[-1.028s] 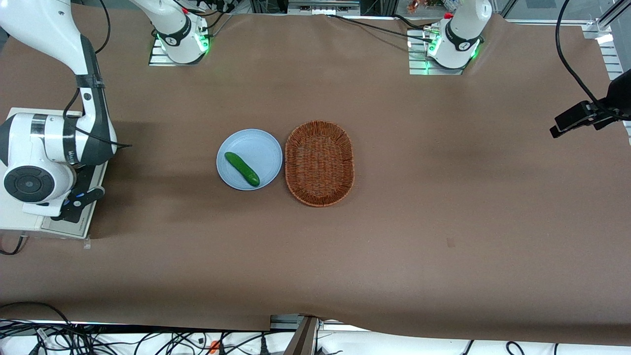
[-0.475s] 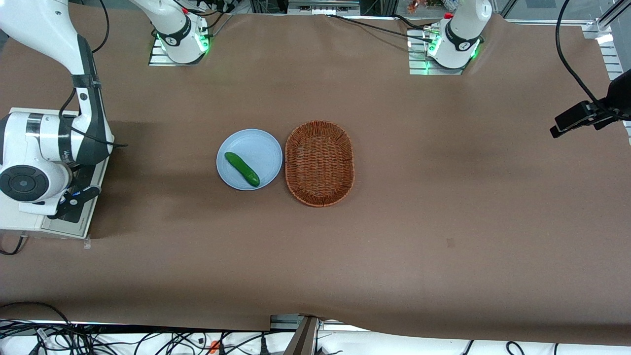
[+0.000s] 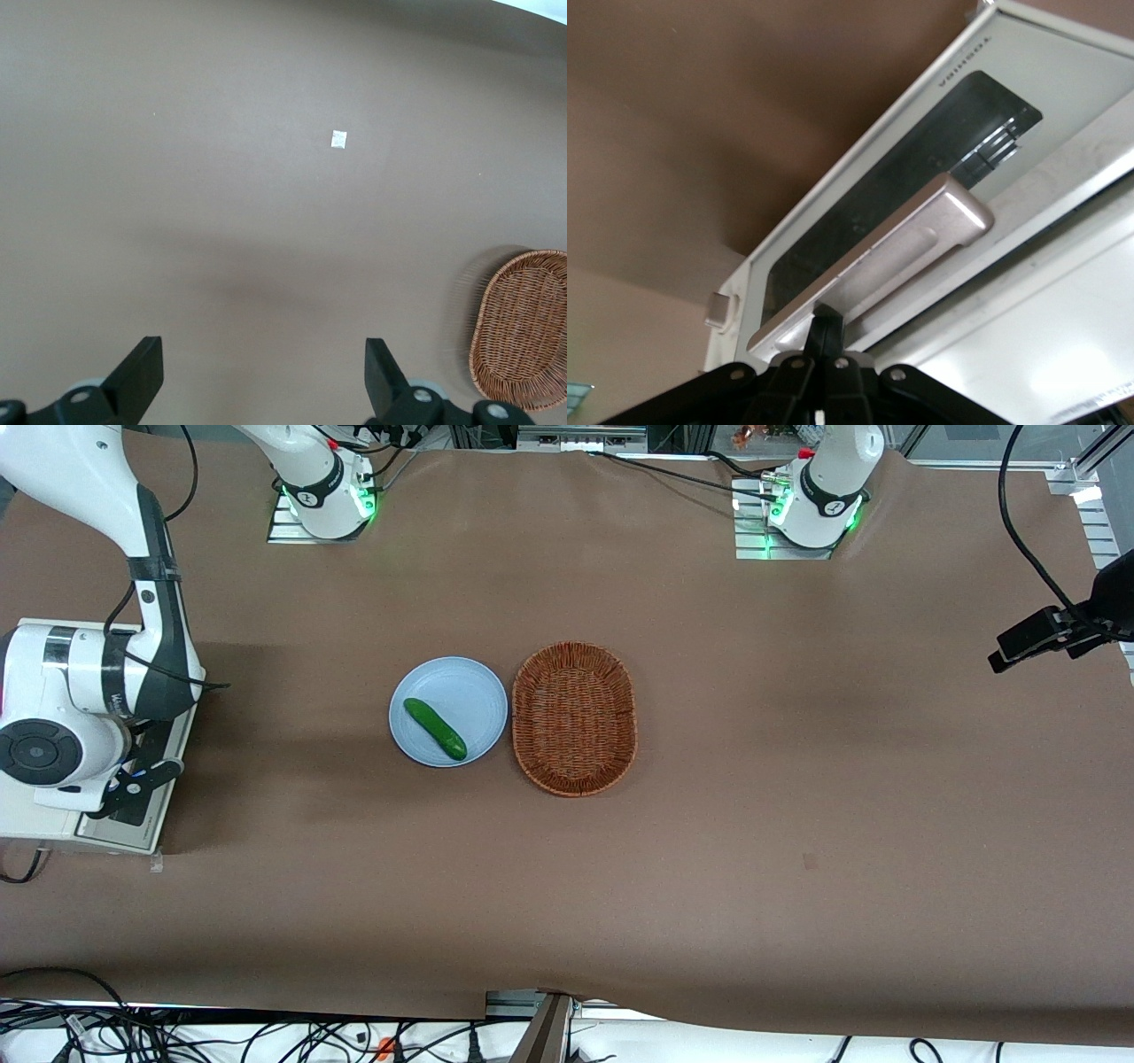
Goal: Open oven door with right arm only
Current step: 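Hook the right gripper onto the silver handle of the oven door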
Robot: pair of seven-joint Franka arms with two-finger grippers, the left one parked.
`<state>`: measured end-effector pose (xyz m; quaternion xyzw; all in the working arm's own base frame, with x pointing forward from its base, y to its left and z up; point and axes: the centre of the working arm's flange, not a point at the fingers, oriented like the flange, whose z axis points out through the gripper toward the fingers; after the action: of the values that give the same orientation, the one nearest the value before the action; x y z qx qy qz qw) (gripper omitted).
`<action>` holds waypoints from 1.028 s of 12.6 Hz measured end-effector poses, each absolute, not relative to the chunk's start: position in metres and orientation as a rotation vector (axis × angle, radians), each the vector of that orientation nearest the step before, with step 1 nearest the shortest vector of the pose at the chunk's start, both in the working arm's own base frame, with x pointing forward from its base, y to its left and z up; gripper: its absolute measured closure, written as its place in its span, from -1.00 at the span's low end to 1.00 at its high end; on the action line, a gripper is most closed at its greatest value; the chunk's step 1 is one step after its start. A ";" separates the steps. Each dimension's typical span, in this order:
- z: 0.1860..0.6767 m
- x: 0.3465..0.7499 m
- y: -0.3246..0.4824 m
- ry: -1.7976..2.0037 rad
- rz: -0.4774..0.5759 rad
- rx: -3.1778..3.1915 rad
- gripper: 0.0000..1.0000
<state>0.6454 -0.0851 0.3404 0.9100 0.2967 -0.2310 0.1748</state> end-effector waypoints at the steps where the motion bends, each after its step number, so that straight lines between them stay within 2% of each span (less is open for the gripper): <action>1: 0.340 0.645 -0.082 0.835 -0.648 2.590 0.98; 13: 0.322 0.649 -0.047 0.853 -0.559 2.709 0.98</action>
<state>0.6487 -0.0468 0.3218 0.9287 0.2926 -0.1918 0.1232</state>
